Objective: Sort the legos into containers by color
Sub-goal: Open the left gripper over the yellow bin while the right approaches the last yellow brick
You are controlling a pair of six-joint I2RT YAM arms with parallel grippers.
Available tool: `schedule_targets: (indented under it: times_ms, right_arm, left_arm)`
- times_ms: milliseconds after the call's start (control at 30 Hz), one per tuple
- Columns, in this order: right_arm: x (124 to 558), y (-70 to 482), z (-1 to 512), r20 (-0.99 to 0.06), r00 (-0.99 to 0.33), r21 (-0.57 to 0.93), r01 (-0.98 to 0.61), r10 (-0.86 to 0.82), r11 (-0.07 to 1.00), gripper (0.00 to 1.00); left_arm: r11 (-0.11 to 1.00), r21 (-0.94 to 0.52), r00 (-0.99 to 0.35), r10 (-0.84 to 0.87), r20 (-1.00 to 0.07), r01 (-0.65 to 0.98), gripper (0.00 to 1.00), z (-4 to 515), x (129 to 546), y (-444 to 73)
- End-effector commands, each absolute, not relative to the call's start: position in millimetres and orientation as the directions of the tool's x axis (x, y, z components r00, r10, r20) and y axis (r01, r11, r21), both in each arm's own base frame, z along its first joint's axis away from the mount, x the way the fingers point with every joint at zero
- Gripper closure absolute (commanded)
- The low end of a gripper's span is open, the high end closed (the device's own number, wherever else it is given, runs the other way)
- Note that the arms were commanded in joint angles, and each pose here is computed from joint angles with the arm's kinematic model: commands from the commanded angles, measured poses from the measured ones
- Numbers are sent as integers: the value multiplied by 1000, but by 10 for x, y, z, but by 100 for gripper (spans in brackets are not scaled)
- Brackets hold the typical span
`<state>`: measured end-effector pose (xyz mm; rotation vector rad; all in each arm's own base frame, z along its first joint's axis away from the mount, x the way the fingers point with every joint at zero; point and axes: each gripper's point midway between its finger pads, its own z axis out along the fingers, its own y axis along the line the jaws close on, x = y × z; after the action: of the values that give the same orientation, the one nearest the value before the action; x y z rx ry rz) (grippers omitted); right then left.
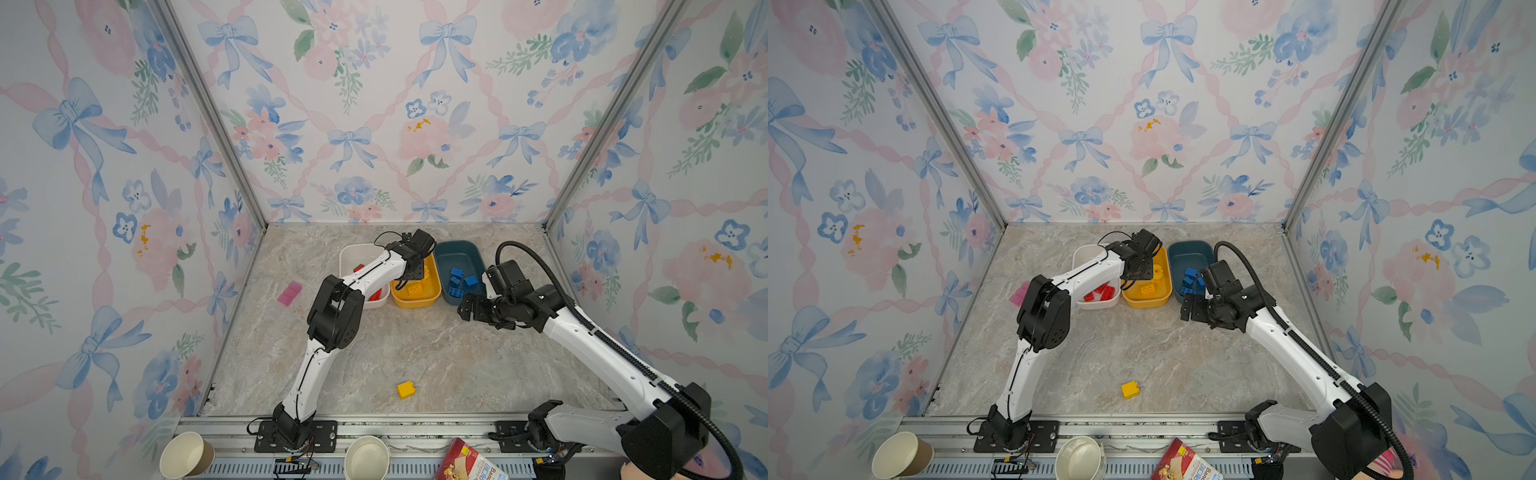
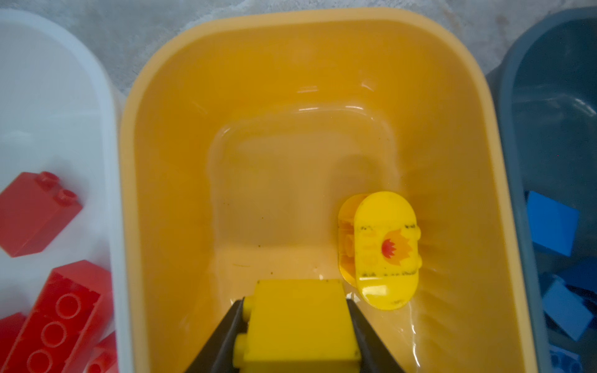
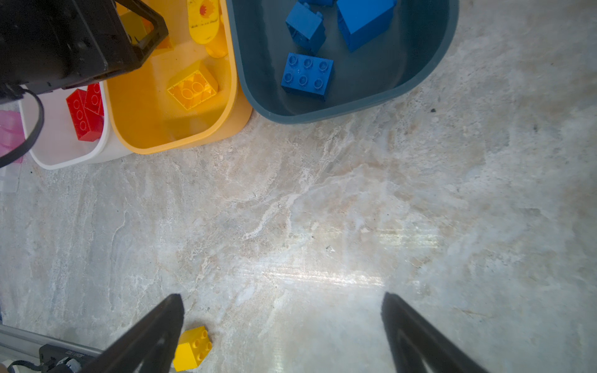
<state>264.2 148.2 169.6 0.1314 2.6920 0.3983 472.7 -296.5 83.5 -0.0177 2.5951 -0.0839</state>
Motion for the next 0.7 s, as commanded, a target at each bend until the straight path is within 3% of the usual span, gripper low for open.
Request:
schedule_targets:
  times_ms: [0,667]
  right_arm:
    - [2613,1505,1650,-381,-913,288,34,147,957,2]
    - [2330,1713,1496,-345,-936,253,-24,67,967,0]
  left_arm:
    - [997,-73,-849,-27,-528,14,45,904,4788,-2969]
    - [979,-203,-822,-96,-562,24,31,1367,4432,-2856]
